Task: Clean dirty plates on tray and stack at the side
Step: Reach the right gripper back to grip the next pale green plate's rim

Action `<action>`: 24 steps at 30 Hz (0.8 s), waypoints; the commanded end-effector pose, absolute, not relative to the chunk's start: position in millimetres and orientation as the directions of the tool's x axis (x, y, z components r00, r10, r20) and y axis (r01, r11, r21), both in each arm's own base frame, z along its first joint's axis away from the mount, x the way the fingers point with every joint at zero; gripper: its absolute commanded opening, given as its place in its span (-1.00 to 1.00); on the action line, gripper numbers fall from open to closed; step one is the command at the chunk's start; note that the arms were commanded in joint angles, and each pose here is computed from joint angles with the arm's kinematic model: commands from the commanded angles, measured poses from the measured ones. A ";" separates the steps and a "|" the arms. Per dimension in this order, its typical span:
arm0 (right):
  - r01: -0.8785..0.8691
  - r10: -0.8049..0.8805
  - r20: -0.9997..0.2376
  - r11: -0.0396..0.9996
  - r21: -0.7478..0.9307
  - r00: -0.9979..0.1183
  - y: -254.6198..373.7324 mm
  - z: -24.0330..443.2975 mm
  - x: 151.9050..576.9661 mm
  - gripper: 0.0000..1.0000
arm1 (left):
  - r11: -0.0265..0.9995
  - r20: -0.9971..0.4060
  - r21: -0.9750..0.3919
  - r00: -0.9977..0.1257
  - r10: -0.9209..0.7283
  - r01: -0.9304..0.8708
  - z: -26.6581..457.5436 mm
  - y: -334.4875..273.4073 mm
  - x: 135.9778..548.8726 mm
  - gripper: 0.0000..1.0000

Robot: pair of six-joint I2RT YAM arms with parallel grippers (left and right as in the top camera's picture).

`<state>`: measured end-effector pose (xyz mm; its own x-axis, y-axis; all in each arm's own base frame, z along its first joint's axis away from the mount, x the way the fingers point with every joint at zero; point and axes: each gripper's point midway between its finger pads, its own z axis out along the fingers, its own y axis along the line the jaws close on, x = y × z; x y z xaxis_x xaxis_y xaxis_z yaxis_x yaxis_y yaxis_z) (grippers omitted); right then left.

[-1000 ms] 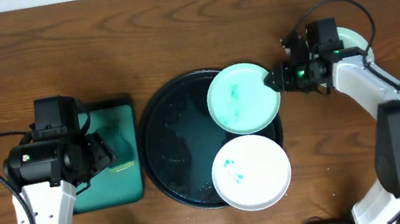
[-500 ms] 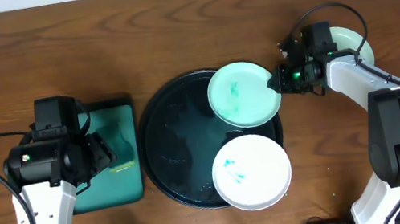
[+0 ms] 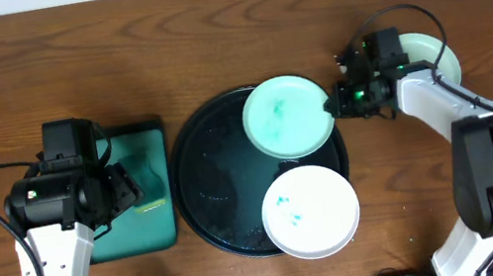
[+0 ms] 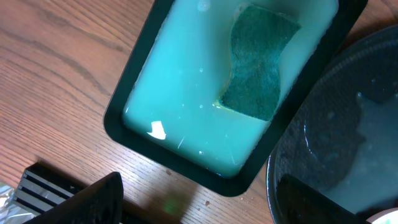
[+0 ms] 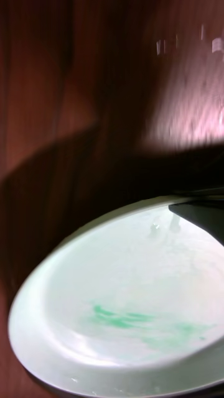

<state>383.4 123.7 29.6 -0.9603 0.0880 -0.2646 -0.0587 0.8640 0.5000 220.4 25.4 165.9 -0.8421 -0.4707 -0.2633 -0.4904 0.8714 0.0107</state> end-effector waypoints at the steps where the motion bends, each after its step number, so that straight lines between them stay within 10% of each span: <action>1: -0.153 0.045 -0.340 0.833 0.531 -0.939 155.6 71.3 377.2 -0.97 | 0.868 -0.256 0.018 -0.841 -0.476 -0.497 164.3 26.4 219.3 0.59; 24: -0.115 -0.014 -0.274 0.927 0.357 -0.962 182.7 6.3 365.5 -0.97 | 0.873 -0.250 -0.034 -0.842 -0.478 -0.486 164.0 17.7 225.1 0.83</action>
<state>367.0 184.3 17.7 -0.9560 -0.0197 -0.2929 -0.1357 0.9145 0.3813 222.7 17.1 165.5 -0.8438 -0.4760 -0.2481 -0.4829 0.8749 -0.0361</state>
